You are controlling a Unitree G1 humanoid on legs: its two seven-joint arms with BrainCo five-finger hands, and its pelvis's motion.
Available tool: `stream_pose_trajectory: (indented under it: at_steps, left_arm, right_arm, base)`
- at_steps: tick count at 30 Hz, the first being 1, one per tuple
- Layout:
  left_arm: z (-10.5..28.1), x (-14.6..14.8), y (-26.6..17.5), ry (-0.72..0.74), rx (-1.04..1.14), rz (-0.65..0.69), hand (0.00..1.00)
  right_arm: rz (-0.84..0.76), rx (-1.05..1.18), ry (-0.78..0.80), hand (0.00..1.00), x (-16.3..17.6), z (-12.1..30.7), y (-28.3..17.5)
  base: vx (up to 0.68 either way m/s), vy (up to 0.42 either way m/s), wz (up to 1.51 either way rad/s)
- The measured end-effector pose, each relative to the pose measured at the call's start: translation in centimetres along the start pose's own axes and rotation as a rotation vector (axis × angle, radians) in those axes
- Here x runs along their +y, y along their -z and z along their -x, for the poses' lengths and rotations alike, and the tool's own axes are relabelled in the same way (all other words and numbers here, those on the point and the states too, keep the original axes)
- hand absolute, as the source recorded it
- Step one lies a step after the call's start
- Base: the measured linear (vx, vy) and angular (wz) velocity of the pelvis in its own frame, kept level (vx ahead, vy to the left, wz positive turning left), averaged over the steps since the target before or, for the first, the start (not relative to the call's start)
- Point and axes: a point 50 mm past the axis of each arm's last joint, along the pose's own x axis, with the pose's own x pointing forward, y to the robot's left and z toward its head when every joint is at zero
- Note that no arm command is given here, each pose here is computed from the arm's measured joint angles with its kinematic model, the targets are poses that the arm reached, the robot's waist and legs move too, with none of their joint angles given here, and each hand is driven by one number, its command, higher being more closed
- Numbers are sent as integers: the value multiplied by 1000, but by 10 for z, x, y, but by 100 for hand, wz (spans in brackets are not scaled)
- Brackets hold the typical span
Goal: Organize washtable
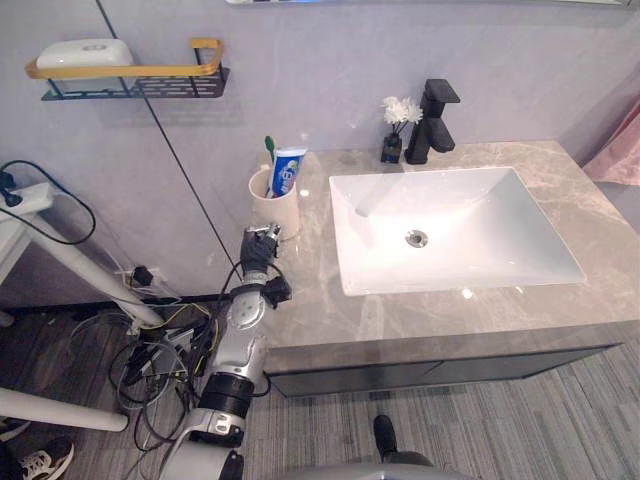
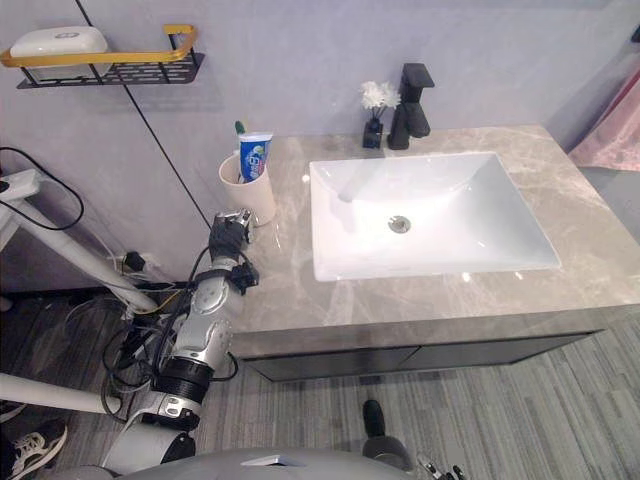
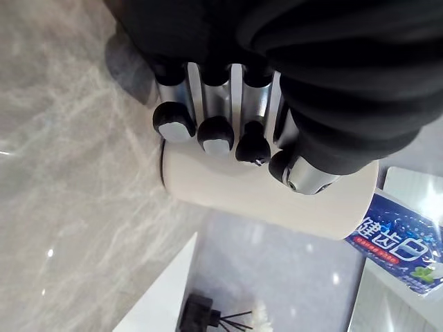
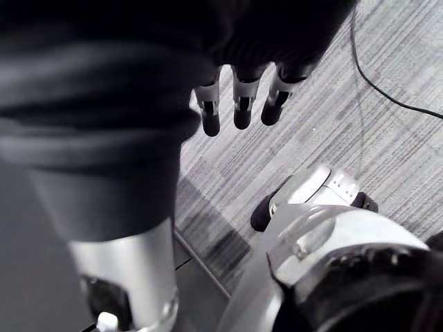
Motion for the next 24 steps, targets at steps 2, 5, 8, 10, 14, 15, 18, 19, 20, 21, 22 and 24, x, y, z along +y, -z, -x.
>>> stream_pose_trajectory:
  at_steps: [2,5,8,10,14,15,18,19,20,21,22,24]
  left_arm:
    - [-1,-3,0,16,4,-10,100]
    - [-3,-8,2,42,11,-29,100]
    - [-7,-13,2,60,17,-43,100]
    - [-7,-14,2,72,15,-53,100]
    - [-12,-16,0,75,14,-61,100]
    - [-13,-16,-1,74,12,-62,100]
    - [-14,-15,-2,67,10,-61,100]
    - [-15,-15,-2,64,9,-61,100]
    - [-16,-15,-2,59,12,-64,100]
    - [-20,-15,-5,53,8,-69,100]
    - [-21,-15,-6,52,3,-71,100]
    - [-28,-16,-10,46,-3,-78,100]
  right_arm:
    - [-6,3,4,0,-1,0,1]
    - [-12,15,14,0,-2,-1,3]
    - [-16,20,17,0,-3,-1,3]
    - [-17,20,17,0,-2,-1,3]
    - [-19,24,19,0,-3,-2,3]
    - [-21,28,22,0,-3,-2,4]
    - [-22,29,26,0,-4,-2,4]
    - [-22,29,27,0,-4,-2,4]
    - [-22,30,28,0,-4,-2,4]
    - [-22,31,28,0,-5,-2,4]
    - [-23,31,29,0,-5,-2,4]
    - [-26,31,33,0,-6,-2,4]
  base:
    - [0,0,0]
    - [0,0,0]
    - [-3,0,-2]
    - [-7,1,-8]
    - [-3,-1,-4]
    - [-7,-2,-3]
    - [-1,0,-7]
    - [3,0,-7]
    - [0,-1,-7]
    - [-2,-1,-9]
    - [-2,-2,-14]
    - [-1,-2,-12]
